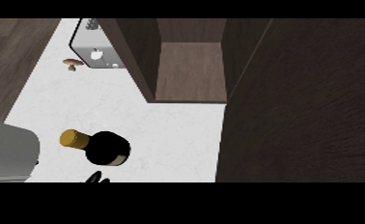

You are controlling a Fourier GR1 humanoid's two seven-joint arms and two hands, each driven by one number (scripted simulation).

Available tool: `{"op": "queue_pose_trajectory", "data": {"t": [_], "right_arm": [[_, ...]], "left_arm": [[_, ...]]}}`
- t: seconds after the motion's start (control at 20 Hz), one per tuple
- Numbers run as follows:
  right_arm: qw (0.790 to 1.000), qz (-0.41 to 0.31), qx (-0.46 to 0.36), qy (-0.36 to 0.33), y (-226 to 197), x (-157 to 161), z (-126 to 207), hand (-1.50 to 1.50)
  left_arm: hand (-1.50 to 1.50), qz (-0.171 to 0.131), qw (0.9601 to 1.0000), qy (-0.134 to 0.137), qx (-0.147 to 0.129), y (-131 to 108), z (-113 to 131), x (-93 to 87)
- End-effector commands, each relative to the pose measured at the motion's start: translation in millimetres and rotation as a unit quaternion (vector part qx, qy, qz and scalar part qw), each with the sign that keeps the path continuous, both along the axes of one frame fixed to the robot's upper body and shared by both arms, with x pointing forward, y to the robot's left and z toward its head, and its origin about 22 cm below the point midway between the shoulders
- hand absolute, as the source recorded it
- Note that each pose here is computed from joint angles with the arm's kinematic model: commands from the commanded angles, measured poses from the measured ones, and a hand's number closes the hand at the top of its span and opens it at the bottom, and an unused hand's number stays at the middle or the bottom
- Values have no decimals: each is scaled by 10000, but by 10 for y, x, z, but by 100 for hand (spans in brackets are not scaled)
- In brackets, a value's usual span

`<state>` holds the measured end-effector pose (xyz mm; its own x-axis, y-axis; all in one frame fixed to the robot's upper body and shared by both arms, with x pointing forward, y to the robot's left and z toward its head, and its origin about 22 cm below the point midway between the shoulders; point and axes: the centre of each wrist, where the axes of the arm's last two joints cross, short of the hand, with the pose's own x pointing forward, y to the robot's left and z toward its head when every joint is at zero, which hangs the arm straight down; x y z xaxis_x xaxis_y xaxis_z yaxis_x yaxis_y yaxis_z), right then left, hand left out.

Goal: Pick up the wine, place it into the cabinet and close the cabinet

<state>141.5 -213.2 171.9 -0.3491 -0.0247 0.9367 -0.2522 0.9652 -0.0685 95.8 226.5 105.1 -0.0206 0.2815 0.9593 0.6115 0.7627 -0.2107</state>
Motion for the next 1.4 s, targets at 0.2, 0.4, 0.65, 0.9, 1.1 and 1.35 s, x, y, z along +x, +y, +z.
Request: {"op": "queue_pose_trajectory", "data": {"t": [0.2,0.4,0.65,0.9,1.1,1.35], "right_arm": [[9999,-4,-61,-86,33,-85,170,-150],[9999,-5,37,-133,-32,-120,165,-150],[9999,-72,-32,-142,29,-200,233,-150],[9998,-84,-50,-155,5,-215,245,-150],[9997,-55,-37,-220,110,-87,231,-150],[9999,-104,18,-119,22,-379,331,-150]], "left_arm": [[-150,239,9971,-646,-319,75,582,-179],[-150,217,9973,-665,-207,195,552,-153],[-150,446,9969,-647,-78,313,535,-24],[-150,854,9942,-657,-55,600,413,101],[-150,809,9953,-523,-28,587,502,246],[-150,913,9955,-249,29,928,354,316]]}}
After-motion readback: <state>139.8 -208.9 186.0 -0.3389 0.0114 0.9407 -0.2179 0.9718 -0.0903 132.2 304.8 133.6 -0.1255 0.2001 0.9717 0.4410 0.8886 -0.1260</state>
